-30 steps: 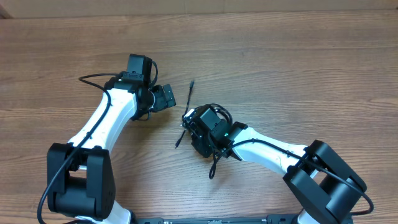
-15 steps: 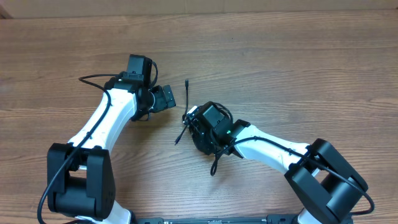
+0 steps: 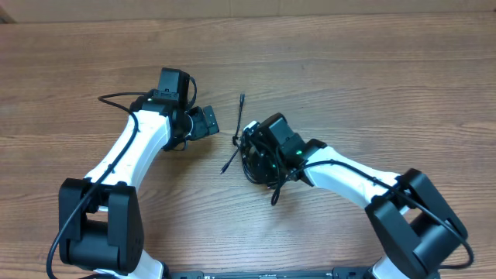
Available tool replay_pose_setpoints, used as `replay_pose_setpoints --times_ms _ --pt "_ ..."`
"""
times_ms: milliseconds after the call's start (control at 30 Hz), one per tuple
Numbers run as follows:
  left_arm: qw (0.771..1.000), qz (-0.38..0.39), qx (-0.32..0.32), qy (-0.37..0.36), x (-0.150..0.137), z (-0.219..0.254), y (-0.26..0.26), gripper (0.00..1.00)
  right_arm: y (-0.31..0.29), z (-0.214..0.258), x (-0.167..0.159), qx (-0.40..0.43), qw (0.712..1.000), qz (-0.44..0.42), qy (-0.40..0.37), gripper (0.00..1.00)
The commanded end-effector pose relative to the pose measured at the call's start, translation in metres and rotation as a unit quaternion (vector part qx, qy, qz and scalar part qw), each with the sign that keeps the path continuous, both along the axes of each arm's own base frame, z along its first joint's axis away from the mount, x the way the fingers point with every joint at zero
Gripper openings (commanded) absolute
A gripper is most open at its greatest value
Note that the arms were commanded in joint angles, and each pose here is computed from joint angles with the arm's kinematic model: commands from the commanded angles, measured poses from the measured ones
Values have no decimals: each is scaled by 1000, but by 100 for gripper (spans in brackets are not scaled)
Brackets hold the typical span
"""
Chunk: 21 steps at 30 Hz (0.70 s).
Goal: Untangle cables
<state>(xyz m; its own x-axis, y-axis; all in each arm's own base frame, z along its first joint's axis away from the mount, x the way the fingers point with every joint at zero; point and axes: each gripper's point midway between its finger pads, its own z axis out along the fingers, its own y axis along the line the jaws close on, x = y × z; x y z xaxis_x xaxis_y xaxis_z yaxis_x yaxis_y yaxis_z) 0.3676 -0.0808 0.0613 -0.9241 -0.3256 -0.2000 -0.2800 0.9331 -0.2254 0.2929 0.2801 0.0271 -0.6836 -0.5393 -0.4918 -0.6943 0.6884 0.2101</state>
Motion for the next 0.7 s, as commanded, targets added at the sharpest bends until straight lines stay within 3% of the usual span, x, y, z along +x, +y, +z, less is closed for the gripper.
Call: replay_pose_setpoints --times_ms 0,400,667 --pt "1000 2 4 -11 6 7 2 100 9 46 11 63 998 3 -28 4" --pt "999 -12 -42 -6 4 9 -14 100 -13 119 37 189 981 -17 -50 4" --pt "985 -54 -166 -8 2 26 -56 100 -17 149 50 271 961 -10 -53 4"
